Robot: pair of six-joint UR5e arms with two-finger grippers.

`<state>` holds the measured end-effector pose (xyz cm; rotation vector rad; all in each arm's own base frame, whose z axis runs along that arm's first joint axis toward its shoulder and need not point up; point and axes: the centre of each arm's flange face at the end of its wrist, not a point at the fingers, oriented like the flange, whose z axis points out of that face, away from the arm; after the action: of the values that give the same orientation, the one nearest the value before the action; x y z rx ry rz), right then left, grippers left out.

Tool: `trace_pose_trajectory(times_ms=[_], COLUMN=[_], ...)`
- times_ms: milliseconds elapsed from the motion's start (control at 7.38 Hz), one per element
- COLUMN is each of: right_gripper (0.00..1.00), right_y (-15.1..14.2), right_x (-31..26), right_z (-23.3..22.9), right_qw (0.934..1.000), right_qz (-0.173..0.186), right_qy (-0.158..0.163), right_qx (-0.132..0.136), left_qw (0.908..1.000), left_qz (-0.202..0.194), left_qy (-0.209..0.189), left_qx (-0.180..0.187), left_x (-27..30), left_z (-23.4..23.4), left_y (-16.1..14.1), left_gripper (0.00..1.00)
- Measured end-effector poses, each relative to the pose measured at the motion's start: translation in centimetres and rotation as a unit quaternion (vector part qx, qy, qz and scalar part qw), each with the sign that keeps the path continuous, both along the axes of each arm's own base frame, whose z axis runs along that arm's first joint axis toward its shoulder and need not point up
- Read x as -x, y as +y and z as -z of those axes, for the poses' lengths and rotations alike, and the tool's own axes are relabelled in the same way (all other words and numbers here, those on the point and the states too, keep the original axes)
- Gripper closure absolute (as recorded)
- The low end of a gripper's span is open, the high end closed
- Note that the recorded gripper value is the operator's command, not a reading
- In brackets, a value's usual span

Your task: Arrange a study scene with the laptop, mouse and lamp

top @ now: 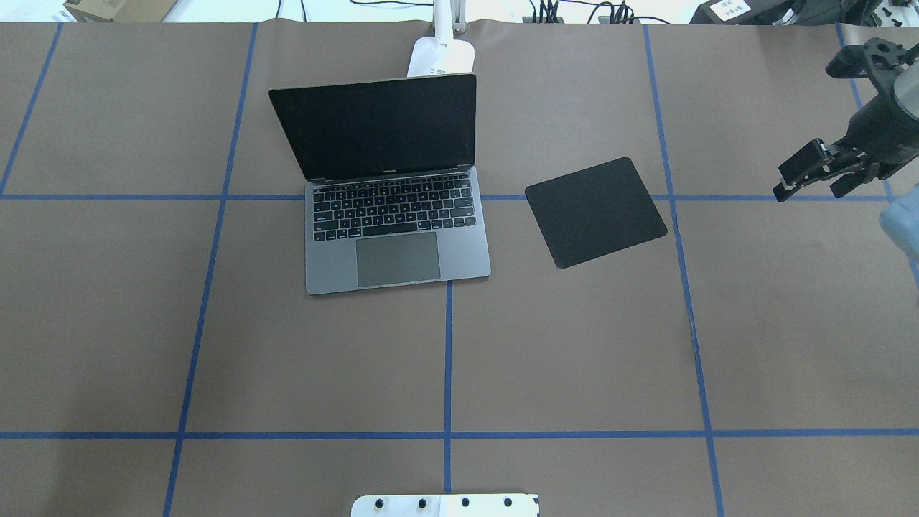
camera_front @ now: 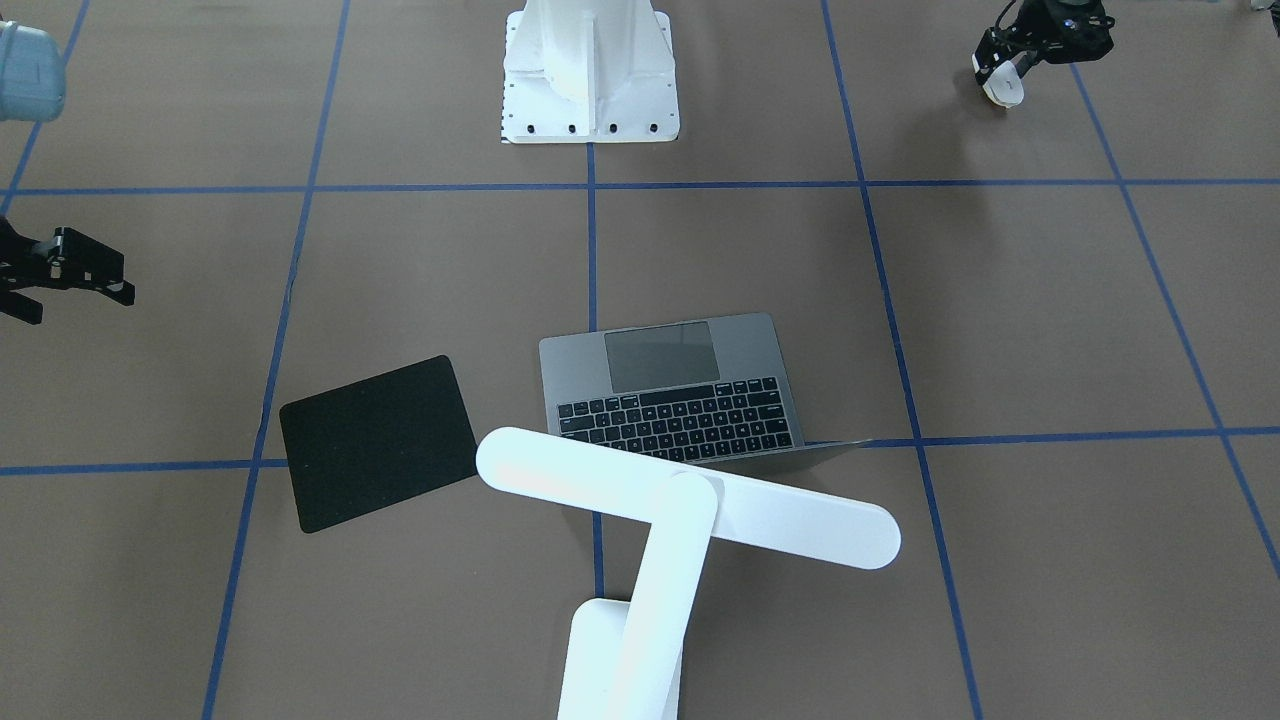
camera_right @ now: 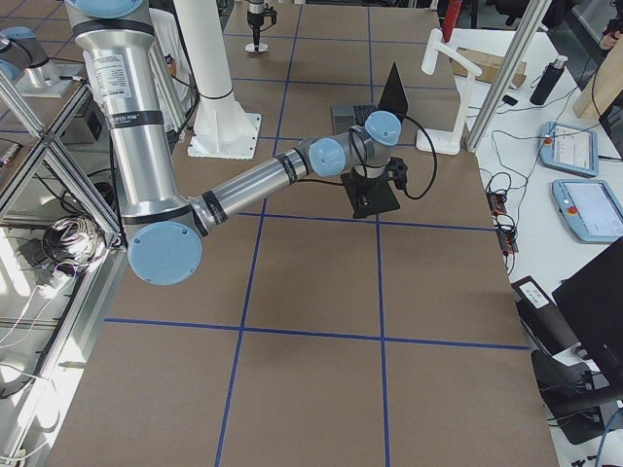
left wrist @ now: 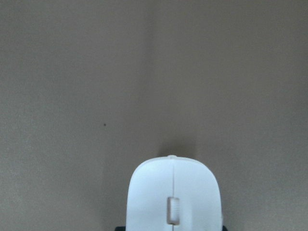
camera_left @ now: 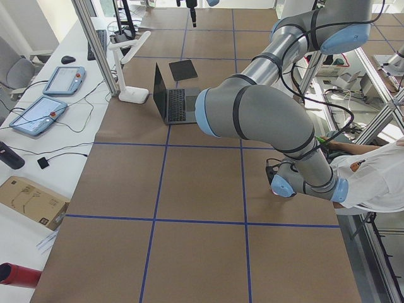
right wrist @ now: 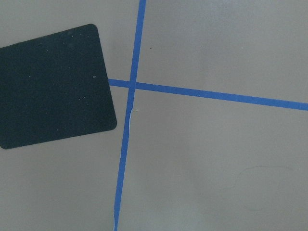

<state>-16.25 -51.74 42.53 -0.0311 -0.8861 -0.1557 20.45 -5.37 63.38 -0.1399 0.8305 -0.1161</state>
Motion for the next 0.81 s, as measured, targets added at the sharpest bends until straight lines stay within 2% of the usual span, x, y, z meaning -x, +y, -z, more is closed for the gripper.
trace_pose_trajectory(times_ms=[407,814], right_gripper=[0.01,0.01], right_y=[0.0,-0.2], right_x=[0.7,1.1], right_z=[-0.3,-0.8], right_qw=[1.0000,0.9999], right_qz=[0.005,0.009], right_qy=[0.001,0.003], right_qx=[0.004,0.009], left_qw=[0.9988,0.9973], left_qz=[0.041,0.041], left_qy=[0.028,0.061], left_qx=[-0.004,0.009], left_x=[0.8,-1.6], left_z=[1.3,2.9], left_y=[-2.7,-4.0], left_gripper=[0.41,0.41])
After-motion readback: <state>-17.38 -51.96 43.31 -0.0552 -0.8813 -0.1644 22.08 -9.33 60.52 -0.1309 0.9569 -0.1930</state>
